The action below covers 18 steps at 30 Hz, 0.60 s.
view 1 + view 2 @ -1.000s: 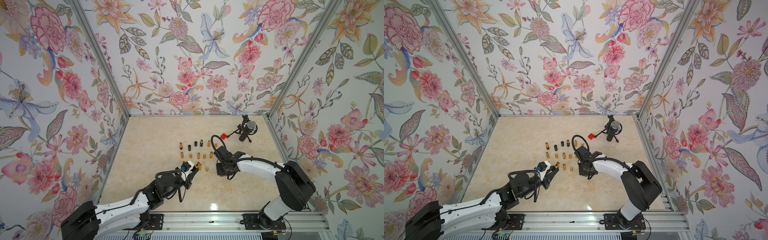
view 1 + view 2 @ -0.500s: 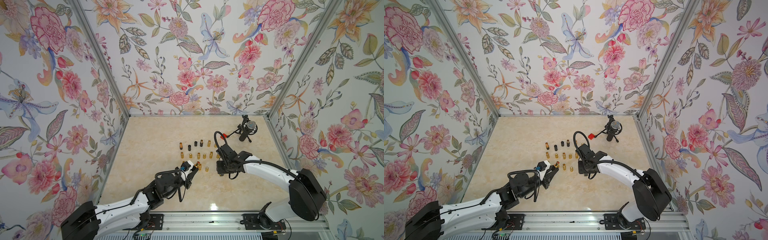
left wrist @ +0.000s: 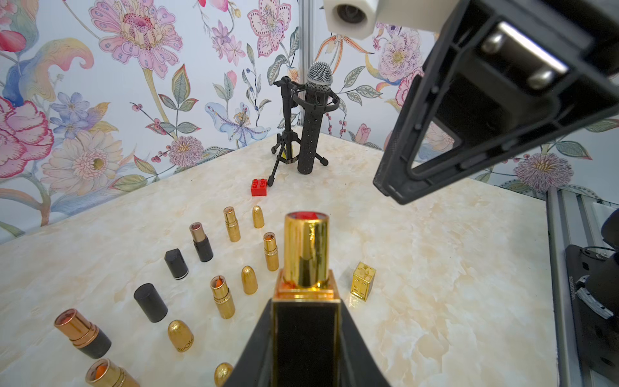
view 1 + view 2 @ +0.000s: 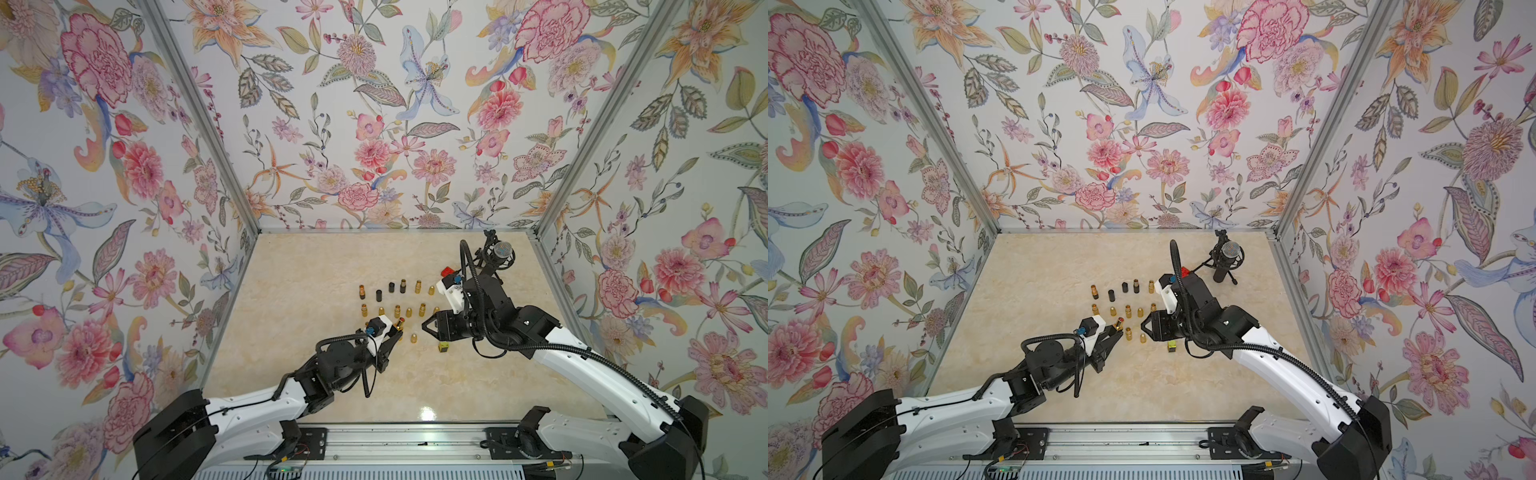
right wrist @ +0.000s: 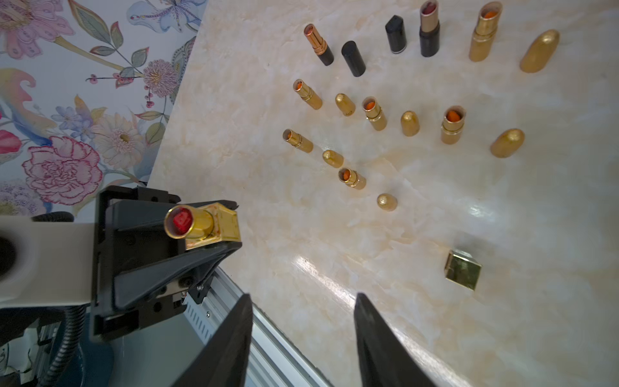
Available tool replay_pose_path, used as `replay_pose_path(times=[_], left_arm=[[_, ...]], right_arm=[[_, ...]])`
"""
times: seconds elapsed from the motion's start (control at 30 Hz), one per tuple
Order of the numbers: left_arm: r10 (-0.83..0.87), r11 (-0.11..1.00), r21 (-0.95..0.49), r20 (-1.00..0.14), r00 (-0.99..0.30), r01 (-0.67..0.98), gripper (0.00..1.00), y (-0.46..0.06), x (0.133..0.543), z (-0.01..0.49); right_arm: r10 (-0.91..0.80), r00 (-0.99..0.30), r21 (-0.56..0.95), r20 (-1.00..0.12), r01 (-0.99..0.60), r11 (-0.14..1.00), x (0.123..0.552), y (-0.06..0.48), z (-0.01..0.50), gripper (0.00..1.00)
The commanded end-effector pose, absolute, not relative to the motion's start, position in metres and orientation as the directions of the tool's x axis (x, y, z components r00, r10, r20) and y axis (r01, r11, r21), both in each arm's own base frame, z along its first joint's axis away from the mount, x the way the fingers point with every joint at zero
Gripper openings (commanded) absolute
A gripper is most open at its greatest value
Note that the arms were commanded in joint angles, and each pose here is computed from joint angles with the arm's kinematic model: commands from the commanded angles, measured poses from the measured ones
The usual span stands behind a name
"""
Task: Open the lipstick cap
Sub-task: Place the lipstick at the center of the board.
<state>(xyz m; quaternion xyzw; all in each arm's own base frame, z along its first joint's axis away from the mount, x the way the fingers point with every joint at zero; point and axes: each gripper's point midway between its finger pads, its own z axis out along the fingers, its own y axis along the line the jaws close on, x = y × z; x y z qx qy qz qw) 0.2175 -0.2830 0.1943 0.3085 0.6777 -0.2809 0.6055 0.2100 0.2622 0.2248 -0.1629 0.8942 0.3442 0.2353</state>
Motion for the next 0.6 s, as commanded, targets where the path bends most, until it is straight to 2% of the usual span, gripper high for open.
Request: replay_pose_path(times=[0.0,0.13,0.3,0.57], left_arm=[[-0.005,0.636,-0.042,-0.999,-0.050,0.770,0.19,-0.291,0.223,0.223],[0.003,0.628,-0.035,-0.999,-0.047,0.778,0.19,-0.294,0.222,0.224],[0.026,0.610,-0.022,-0.998,-0.048,0.792,0.19,-0.297,0.219,0.222],[0.050,0.592,-0.009,-0.998,-0.047,0.806,0.19,-0.299,0.217,0.220]], right_arm=[[-0.123,-0.813,0.610,-0.569,-0.517,0.601,0.198,0.281,0.255,0.52],[-0.095,-0.799,0.632,-0.593,-0.536,0.560,0.199,0.292,0.270,0.52],[-0.104,-0.790,0.611,-0.604,-0.543,0.576,0.205,0.308,0.271,0.52],[-0.128,-0.778,0.570,-0.615,-0.550,0.611,0.213,0.321,0.262,0.44]])
